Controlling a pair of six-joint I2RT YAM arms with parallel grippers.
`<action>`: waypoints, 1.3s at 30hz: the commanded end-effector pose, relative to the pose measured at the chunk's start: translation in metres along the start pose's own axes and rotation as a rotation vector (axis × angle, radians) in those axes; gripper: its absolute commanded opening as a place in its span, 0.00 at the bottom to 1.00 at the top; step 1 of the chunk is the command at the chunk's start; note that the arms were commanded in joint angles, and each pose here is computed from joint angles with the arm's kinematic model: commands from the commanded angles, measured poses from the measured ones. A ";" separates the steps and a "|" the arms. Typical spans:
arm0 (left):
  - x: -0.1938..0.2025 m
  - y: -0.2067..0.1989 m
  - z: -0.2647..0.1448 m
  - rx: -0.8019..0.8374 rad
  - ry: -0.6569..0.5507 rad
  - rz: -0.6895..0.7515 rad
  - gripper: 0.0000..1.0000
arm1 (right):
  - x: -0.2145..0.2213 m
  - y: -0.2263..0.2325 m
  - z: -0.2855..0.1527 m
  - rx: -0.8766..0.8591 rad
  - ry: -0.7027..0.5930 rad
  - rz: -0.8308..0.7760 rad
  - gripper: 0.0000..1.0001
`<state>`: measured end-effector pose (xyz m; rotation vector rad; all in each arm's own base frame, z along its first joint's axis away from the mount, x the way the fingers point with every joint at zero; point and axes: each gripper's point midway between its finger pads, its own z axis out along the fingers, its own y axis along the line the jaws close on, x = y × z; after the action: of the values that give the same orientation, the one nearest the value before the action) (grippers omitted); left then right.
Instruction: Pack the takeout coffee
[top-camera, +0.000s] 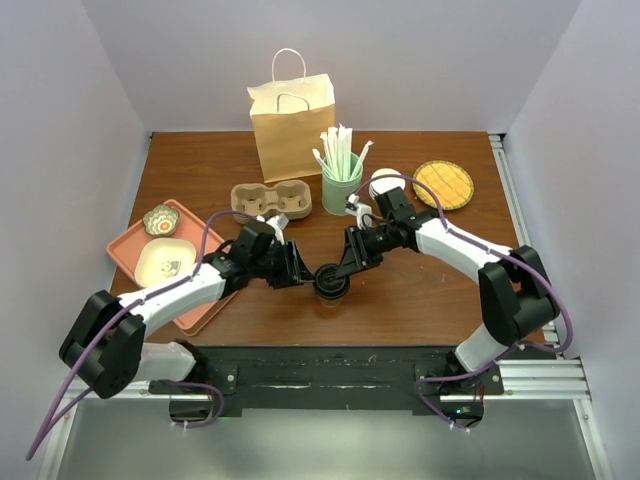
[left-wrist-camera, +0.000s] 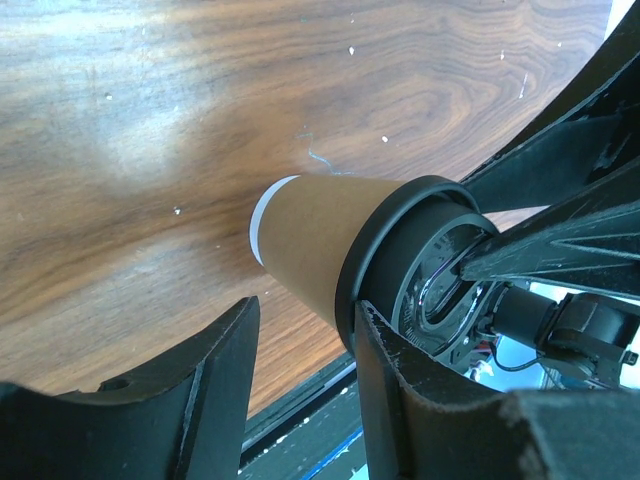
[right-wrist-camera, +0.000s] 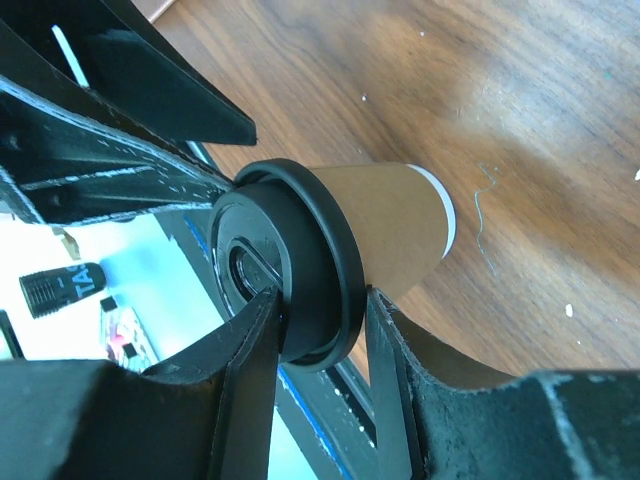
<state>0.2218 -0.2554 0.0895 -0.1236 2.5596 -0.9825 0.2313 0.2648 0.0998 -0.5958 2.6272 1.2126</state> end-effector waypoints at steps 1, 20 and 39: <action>0.026 0.054 0.004 -0.197 0.038 -0.023 0.47 | 0.030 -0.039 0.020 0.111 0.038 0.022 0.33; 0.042 0.061 -0.011 -0.235 0.048 -0.084 0.47 | 0.032 -0.038 0.019 0.077 -0.092 -0.067 0.35; -0.009 -0.018 -0.045 -0.068 -0.055 -0.022 0.61 | -0.024 0.013 -0.009 0.008 -0.087 -0.146 0.56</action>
<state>0.1996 -0.2338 0.1085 -0.2405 2.6219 -0.8623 0.2396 0.2698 0.1049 -0.6641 2.5044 1.1603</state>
